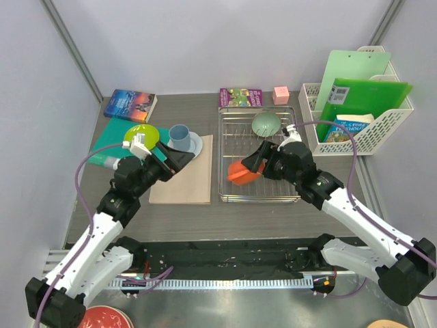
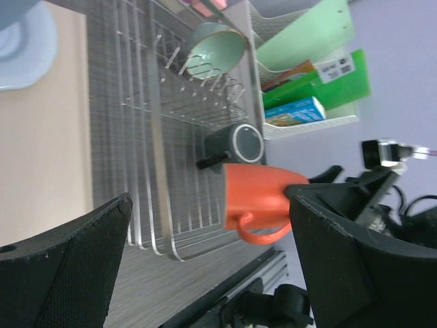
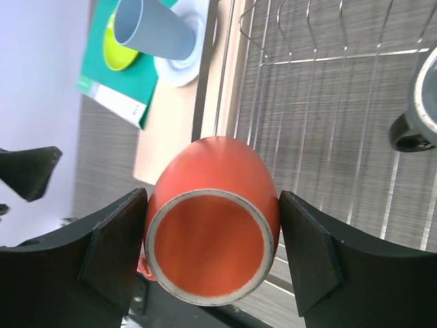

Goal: Unload the mixed dishes from the dish rack
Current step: Pick up the cup from the dish rack.

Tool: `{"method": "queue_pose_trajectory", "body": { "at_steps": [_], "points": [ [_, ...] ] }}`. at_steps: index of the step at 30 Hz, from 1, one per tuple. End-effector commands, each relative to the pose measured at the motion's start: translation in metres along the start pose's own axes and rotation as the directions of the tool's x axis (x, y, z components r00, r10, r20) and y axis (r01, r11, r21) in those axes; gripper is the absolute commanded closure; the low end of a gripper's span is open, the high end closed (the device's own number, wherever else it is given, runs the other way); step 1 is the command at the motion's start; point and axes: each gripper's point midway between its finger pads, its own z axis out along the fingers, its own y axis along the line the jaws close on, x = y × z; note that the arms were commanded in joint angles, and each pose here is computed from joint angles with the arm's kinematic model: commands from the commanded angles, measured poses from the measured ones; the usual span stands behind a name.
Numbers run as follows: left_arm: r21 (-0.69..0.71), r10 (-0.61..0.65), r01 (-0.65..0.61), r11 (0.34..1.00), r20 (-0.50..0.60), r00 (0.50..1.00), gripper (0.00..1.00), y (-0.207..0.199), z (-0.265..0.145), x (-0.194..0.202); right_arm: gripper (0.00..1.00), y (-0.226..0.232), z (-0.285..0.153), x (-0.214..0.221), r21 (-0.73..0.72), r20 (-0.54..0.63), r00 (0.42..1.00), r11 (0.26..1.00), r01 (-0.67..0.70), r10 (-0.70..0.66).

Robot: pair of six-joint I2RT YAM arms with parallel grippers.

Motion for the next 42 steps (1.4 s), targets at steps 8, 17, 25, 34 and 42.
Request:
{"method": "queue_pose_trajectory", "body": {
  "at_steps": [8,17,25,34,42],
  "points": [
    [0.364,-0.123,0.156,0.918,-0.113,0.986,0.05,-0.060,0.020,0.010,0.99,0.063,-0.013,-0.056,-0.514,0.101,0.932,0.820,-0.251,0.348],
    [0.404,-0.093,0.150,0.903,-0.156,0.983,0.05,-0.067,0.027,0.024,0.99,0.066,-0.012,-0.065,-0.641,0.052,0.887,0.696,-0.323,0.459],
    [0.468,0.078,-0.015,0.884,-0.115,0.990,0.09,-0.086,0.027,0.047,0.99,0.076,-0.005,-0.066,-0.733,-0.078,0.838,0.539,-0.415,0.539],
    [0.437,0.173,-0.133,0.889,-0.053,0.983,0.12,-0.076,0.036,0.049,0.99,0.085,-0.008,-0.065,-0.773,-0.153,0.828,0.457,-0.440,0.540],
    [0.397,0.198,-0.180,0.900,-0.003,0.980,0.12,-0.075,0.039,0.038,0.99,0.087,-0.009,-0.059,-0.775,-0.192,0.832,0.440,-0.454,0.521]
  ]
}}
